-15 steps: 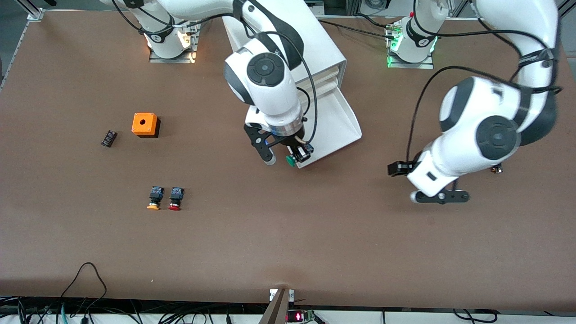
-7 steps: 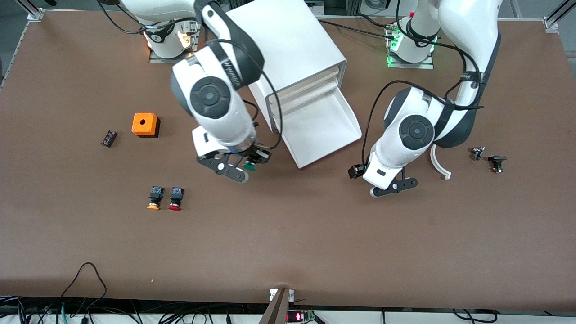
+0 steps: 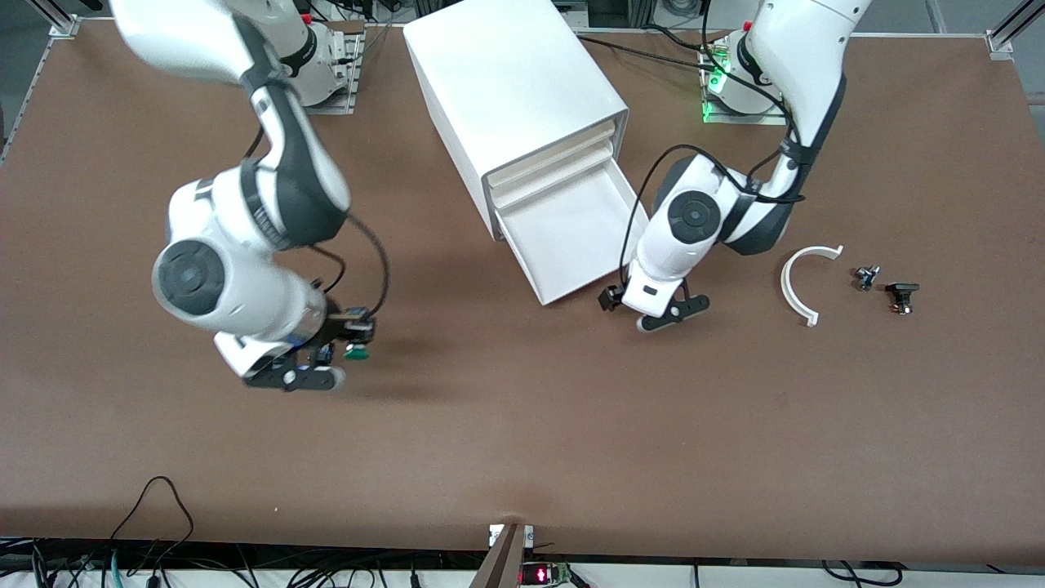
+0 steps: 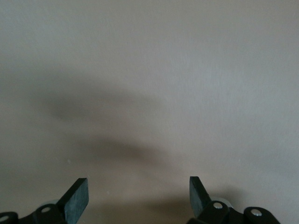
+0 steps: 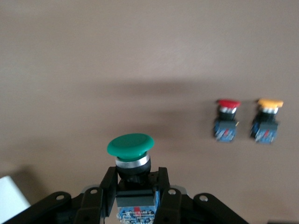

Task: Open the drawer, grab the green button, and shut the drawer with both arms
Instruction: 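Place the green button by the red button while the left gripper pushes the drawer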

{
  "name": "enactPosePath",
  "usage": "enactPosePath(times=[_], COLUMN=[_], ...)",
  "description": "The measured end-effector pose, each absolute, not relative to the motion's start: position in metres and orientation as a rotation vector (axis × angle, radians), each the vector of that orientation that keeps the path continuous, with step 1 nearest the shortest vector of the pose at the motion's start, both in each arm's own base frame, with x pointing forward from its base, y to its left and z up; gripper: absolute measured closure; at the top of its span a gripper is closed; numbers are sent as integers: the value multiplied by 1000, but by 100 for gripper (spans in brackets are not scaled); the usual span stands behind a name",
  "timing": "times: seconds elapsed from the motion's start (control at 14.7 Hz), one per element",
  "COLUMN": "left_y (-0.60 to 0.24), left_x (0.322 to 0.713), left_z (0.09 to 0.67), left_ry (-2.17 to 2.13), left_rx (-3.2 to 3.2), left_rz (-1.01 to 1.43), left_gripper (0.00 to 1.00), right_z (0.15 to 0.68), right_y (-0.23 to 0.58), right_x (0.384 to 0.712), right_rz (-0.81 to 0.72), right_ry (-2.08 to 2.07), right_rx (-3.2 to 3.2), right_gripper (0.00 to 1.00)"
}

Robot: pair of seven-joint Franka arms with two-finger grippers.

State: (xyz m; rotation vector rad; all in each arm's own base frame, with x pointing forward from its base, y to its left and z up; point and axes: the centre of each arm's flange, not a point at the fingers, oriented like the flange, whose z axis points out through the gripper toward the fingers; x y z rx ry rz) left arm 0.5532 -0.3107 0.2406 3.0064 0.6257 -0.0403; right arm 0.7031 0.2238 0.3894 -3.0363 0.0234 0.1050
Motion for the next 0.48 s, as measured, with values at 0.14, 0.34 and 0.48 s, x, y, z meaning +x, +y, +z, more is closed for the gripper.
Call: enactPosePath(times=[0.14, 0.34, 0.48], left_y=[-319, -335, -346], left_x=[545, 531, 520], left_z=[233, 225, 219], left_ry=[621, 620, 603], left_rx=[3016, 3026, 3039], left_rz=[-58, -81, -97], left_gripper=[4, 4, 3], right_z=[353, 310, 283], right_y=[203, 208, 206], right_x=[708, 704, 703], right_rz=[98, 104, 117], right_ry=[-6, -8, 3], right_rx=[-3032, -3036, -3043], right_gripper=[61, 61, 61])
